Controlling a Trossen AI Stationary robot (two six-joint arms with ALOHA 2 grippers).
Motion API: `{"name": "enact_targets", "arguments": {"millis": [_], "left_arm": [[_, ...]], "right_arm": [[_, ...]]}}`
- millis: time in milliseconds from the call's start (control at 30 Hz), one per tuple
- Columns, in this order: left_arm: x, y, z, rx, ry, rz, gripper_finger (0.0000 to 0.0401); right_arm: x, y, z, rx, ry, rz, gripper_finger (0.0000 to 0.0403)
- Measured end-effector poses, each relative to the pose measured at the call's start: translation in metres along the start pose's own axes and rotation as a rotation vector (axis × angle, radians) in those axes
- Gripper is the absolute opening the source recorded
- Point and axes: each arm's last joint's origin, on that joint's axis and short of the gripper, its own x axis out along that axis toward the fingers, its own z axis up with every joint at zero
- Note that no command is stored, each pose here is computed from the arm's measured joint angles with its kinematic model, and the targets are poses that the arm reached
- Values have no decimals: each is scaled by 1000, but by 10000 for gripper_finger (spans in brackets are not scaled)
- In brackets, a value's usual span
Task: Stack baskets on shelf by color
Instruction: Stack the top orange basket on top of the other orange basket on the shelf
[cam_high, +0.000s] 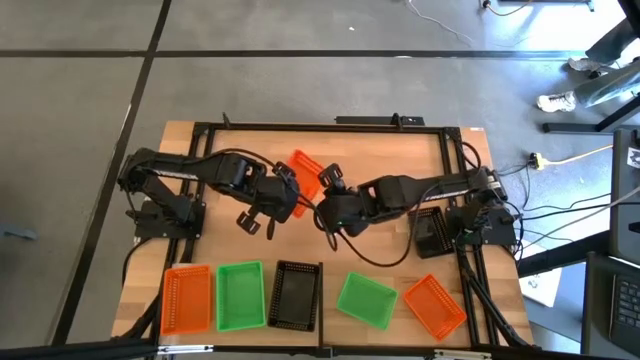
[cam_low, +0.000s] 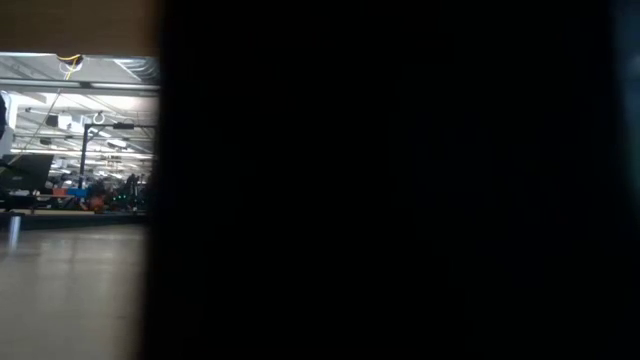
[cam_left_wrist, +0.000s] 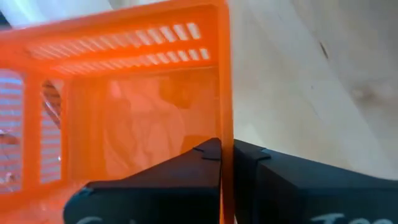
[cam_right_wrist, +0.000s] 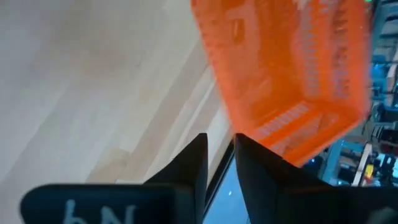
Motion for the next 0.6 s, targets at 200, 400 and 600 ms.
{"name": "enact_targets", "arguments": {"millis": [200,400,600], "left_arm": [[-2,-4,0,-59,4,-17,0],[-21,-10,-8,-129,-33,3,0],[-48,-15,-24,-245,-92,43,0]], "right_arm": [[-30,-12,4,53,-61,-27,84],[-60,-24,-4,160,-69,-17,84],[-81,-32,-16,230,-54,3,84]]}}
